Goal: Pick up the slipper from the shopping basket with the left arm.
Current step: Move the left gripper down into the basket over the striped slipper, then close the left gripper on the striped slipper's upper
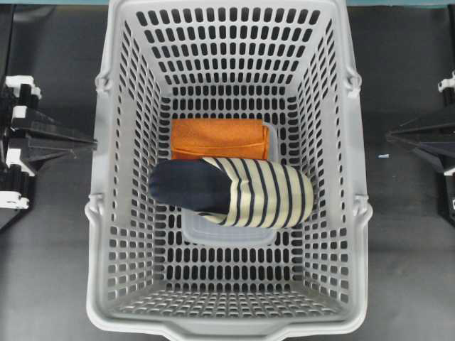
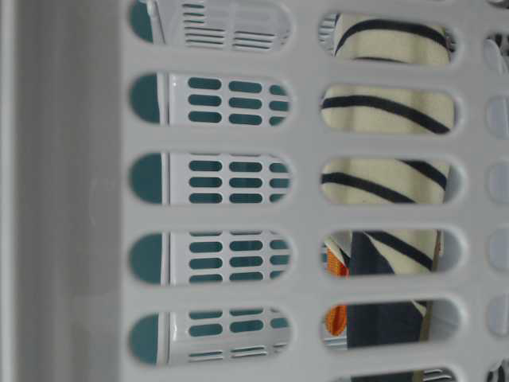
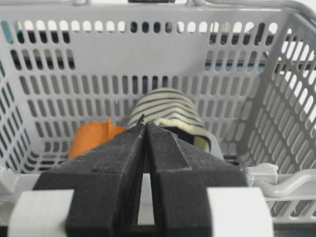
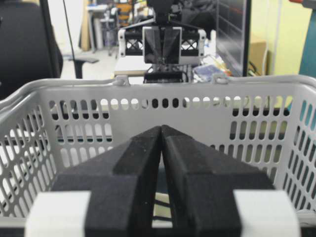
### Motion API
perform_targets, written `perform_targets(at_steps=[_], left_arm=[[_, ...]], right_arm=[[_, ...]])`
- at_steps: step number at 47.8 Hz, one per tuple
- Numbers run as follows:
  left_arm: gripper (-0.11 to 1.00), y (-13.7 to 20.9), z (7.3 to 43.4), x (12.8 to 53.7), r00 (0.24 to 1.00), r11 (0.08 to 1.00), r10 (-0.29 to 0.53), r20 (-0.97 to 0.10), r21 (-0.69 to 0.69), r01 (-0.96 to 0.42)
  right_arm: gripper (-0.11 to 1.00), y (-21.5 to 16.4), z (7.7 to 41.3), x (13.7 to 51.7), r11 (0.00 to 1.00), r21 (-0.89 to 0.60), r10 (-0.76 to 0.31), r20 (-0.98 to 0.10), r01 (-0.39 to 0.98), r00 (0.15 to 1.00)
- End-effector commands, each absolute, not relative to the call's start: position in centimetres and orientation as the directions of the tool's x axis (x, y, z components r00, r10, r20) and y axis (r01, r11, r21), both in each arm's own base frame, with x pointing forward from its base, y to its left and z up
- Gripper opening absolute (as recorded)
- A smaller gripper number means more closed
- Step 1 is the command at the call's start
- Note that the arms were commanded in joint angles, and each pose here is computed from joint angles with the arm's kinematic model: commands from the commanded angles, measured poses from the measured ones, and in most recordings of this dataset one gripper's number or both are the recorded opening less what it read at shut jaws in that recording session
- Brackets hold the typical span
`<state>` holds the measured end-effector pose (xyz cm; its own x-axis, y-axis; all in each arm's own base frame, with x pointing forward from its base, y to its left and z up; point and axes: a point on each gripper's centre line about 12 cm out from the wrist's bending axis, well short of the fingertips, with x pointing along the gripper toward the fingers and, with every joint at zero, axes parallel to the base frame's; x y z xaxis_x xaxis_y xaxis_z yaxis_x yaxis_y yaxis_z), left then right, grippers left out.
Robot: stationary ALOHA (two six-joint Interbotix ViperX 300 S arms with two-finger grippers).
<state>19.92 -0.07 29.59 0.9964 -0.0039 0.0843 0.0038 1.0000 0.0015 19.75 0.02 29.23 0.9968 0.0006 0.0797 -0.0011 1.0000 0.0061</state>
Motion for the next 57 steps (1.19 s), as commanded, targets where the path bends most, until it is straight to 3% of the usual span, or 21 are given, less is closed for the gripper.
perform_targets(at_steps=[1, 5, 15, 30, 34, 43, 47, 57], left_arm=[[0.06, -0.3, 32.0, 20.5, 0.995, 1.000, -0.021, 0.098, 0.018, 0.019], [0.00, -0.3, 33.5, 21.3, 0.999, 1.000, -0.017, 0.050, 0.006, 0.016], [0.00, -0.4, 36.5, 24.5, 0.985, 1.000, -0.013, -0.171, 0.004, 0.014], [0.00, -0.8, 37.1, 32.2, 0.881, 1.000, -0.007, -0.474, 0.004, 0.010], [0.00, -1.2, 36.6, 34.6, 0.834, 1.000, -0.012, -0.551, 0.004, 0.017], [0.01, -1.8, 34.8, 38.8, 0.714, 1.000, -0.008, -0.700, 0.008, 0.020], [0.13, -1.9, 33.8, 40.4, 0.676, 1.000, -0.005, -0.737, 0.008, 0.017], [0.74, -2.9, 30.7, 44.1, 0.597, 0.999, -0.010, -0.802, 0.016, 0.039]], right_arm=[[0.00, 0.1, 29.9, 20.0, 1.000, 0.009, 0.005, 0.096, -0.006, 0.995], [0.00, 0.2, 29.9, 19.9, 1.000, 0.020, 0.007, 0.090, -0.008, 0.996], [0.00, 0.2, 29.7, 19.8, 0.999, 0.034, 0.009, 0.057, -0.010, 0.998], [0.03, 0.2, 29.7, 19.5, 1.000, 0.029, 0.009, 0.017, -0.010, 1.000], [0.17, 0.2, 29.5, 19.5, 0.999, 0.034, 0.009, 0.005, -0.009, 1.000], [0.65, 0.2, 29.5, 19.3, 0.999, 0.034, 0.010, -0.008, -0.009, 1.000], [0.72, 0.2, 29.5, 19.3, 0.999, 0.034, 0.010, -0.008, -0.009, 1.000], [0.72, 0.2, 29.6, 19.2, 0.999, 0.035, 0.010, -0.003, -0.009, 1.000]])
